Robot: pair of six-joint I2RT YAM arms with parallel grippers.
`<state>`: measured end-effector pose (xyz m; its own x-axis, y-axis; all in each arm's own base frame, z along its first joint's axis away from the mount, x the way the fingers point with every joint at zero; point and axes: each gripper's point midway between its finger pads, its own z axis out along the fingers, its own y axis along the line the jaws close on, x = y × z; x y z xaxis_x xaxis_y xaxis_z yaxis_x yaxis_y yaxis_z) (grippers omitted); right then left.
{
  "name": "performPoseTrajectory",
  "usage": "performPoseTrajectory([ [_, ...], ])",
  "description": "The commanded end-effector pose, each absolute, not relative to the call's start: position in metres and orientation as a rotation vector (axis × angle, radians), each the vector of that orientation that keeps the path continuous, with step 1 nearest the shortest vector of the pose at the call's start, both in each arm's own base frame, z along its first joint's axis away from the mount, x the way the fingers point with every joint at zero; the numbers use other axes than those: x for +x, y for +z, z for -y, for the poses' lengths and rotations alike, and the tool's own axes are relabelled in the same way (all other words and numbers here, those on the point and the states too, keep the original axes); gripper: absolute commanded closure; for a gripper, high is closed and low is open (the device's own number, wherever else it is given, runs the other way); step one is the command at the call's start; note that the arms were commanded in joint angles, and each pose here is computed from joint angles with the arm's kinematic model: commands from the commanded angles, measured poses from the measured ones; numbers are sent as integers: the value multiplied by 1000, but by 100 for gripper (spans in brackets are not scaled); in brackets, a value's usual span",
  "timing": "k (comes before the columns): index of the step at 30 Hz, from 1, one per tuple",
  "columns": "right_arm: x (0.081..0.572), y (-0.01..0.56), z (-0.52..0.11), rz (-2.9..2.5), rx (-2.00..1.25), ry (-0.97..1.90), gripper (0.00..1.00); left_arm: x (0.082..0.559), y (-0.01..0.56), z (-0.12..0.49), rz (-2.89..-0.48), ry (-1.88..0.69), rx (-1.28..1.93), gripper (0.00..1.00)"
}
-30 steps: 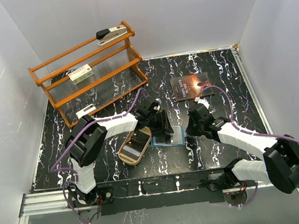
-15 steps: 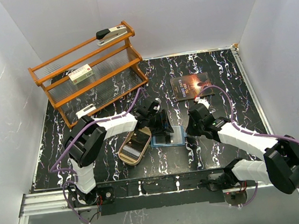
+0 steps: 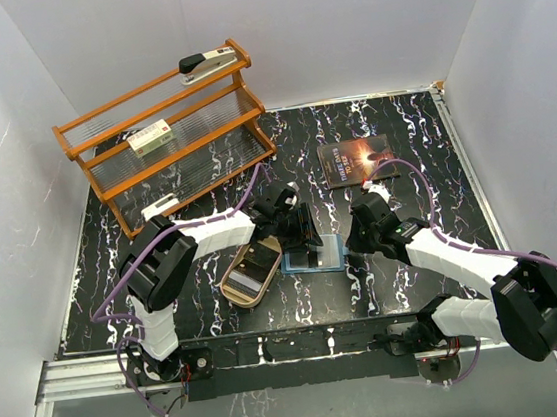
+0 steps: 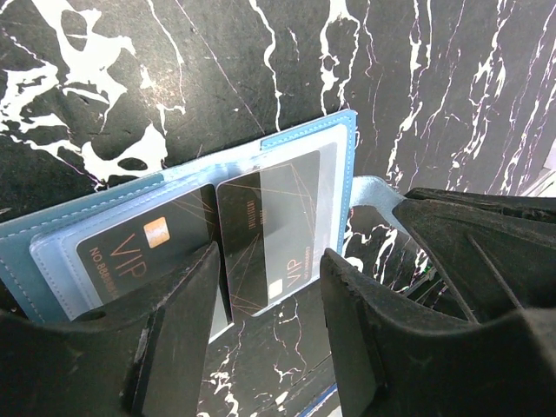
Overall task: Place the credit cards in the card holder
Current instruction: Insert the credit card into the card holder.
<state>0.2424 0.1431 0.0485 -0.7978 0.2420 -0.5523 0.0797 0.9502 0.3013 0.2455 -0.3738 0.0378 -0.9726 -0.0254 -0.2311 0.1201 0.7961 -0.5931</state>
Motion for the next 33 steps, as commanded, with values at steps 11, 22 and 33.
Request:
performPoseTrajectory([
  [11, 248, 58, -151, -2435, 233, 416, 100, 234, 43, 398, -2760, -1008, 127, 52],
  [22, 245, 53, -154, -2439, 241, 443, 100, 232, 51, 420, -2721, -1070, 155, 52],
  [33, 251, 57, -149, -2423, 241, 394, 100, 224, 55, 426, -2710, -1079, 196, 52],
])
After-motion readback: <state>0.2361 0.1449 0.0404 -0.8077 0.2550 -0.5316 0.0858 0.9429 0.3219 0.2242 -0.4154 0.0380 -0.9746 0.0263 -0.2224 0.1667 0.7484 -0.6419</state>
